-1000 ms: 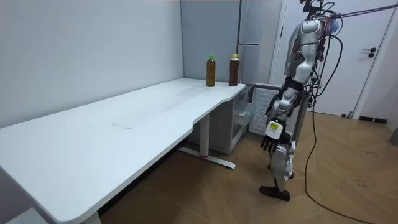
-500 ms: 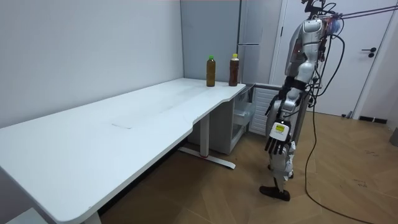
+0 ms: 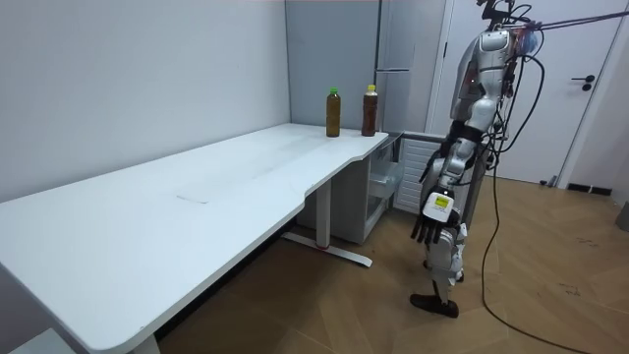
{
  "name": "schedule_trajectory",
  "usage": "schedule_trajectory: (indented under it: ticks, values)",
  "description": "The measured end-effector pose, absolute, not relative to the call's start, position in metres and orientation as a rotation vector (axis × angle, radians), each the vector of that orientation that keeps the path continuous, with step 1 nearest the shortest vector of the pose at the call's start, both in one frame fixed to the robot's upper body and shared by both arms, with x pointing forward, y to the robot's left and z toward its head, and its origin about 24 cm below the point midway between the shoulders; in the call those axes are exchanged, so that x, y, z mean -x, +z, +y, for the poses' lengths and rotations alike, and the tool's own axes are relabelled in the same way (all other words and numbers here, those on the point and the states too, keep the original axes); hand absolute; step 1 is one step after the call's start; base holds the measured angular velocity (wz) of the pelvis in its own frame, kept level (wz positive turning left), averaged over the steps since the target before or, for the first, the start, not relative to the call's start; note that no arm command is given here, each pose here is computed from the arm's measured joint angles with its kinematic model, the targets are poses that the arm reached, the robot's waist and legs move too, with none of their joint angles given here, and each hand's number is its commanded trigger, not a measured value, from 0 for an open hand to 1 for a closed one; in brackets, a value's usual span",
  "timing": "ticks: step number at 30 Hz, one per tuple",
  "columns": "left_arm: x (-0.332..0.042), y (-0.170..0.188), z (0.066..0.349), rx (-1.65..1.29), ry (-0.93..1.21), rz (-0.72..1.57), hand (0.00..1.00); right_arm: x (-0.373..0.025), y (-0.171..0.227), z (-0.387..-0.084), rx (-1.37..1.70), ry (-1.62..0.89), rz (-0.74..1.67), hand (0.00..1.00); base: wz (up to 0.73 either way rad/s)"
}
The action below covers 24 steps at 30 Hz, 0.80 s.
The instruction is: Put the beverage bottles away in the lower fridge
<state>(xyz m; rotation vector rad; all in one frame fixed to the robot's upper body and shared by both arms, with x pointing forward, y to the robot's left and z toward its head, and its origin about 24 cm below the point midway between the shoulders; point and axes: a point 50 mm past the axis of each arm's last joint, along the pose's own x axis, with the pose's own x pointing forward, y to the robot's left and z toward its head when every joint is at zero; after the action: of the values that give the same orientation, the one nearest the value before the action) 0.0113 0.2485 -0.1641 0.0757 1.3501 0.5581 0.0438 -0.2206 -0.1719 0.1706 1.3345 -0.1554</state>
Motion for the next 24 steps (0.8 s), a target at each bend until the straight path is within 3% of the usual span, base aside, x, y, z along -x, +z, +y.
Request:
schedule_trajectory:
  ticks: [7, 13, 24]
  values:
    - [-0.039, -0.146, 0.270, -0.019, 0.889, 1.109, 0.00, -0.041, -0.172, -0.221, -0.177, -0.163, 1.331, 0.00, 0.01]
    - [-0.058, -0.128, 0.282, -0.029, 1.053, 0.935, 0.00, -0.040, -0.172, -0.222, -0.163, -0.170, 1.324, 0.00, 0.01]
    - [-0.107, -0.085, 0.285, -0.052, 1.158, 0.567, 0.00, -0.040, -0.171, -0.222, -0.139, -0.159, 1.308, 0.00, 0.04]
